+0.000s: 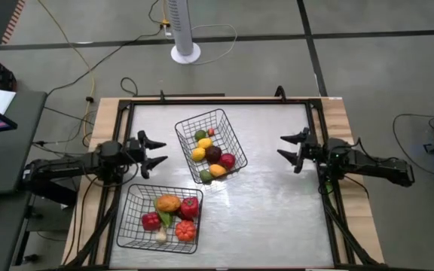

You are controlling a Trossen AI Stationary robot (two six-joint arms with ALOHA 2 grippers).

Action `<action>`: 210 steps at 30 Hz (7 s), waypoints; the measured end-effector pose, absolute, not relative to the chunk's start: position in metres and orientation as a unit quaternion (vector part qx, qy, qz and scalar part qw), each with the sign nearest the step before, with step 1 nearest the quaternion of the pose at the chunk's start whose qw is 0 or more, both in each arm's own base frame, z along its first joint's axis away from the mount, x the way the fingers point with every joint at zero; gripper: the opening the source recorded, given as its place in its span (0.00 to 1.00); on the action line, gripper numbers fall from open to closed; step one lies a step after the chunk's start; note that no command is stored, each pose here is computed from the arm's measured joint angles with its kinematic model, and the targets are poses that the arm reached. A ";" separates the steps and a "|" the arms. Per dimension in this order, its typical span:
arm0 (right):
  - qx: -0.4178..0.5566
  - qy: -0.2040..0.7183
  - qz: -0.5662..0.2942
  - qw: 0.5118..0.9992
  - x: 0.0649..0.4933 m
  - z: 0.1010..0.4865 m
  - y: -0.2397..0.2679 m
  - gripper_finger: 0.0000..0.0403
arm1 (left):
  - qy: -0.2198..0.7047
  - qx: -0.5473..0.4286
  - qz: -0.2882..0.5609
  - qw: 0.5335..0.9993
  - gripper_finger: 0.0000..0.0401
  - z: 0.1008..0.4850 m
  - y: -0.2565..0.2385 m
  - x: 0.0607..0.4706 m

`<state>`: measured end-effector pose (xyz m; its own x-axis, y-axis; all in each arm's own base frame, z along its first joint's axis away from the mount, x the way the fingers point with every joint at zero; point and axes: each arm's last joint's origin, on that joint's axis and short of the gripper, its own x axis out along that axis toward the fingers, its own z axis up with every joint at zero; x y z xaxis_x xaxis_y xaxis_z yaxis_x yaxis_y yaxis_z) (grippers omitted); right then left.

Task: Sort produce into baskets
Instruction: Return to Home Position

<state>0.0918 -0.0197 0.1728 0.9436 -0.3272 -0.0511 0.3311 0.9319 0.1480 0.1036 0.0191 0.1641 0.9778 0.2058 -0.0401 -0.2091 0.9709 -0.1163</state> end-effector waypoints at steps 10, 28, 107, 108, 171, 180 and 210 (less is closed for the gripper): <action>0.077 0.016 -0.169 0.982 0.092 0.172 -0.020 0.79 | -0.028 -0.064 0.277 0.958 0.62 0.170 0.029 0.100; 0.077 0.019 -0.170 0.982 0.092 0.171 -0.020 0.79 | 0.023 0.023 0.393 0.919 0.62 0.165 0.034 0.095; 0.077 0.020 -0.171 0.982 0.092 0.171 -0.020 0.79 | 0.040 0.028 0.392 0.918 0.62 0.164 0.034 0.095; 0.077 0.020 -0.171 0.982 0.092 0.171 -0.020 0.79 | 0.041 0.028 0.392 0.918 0.62 0.164 0.034 0.095; 0.077 0.020 -0.171 0.982 0.092 0.171 -0.020 0.79 | 0.041 0.028 0.392 0.918 0.62 0.164 0.034 0.095; 0.077 0.020 -0.170 0.982 0.092 0.171 -0.020 0.79 | 0.041 0.029 0.392 0.918 0.62 0.164 0.034 0.095; 0.077 0.020 -0.170 0.982 0.092 0.171 -0.020 0.79 | 0.040 0.027 0.392 0.919 0.62 0.164 0.034 0.095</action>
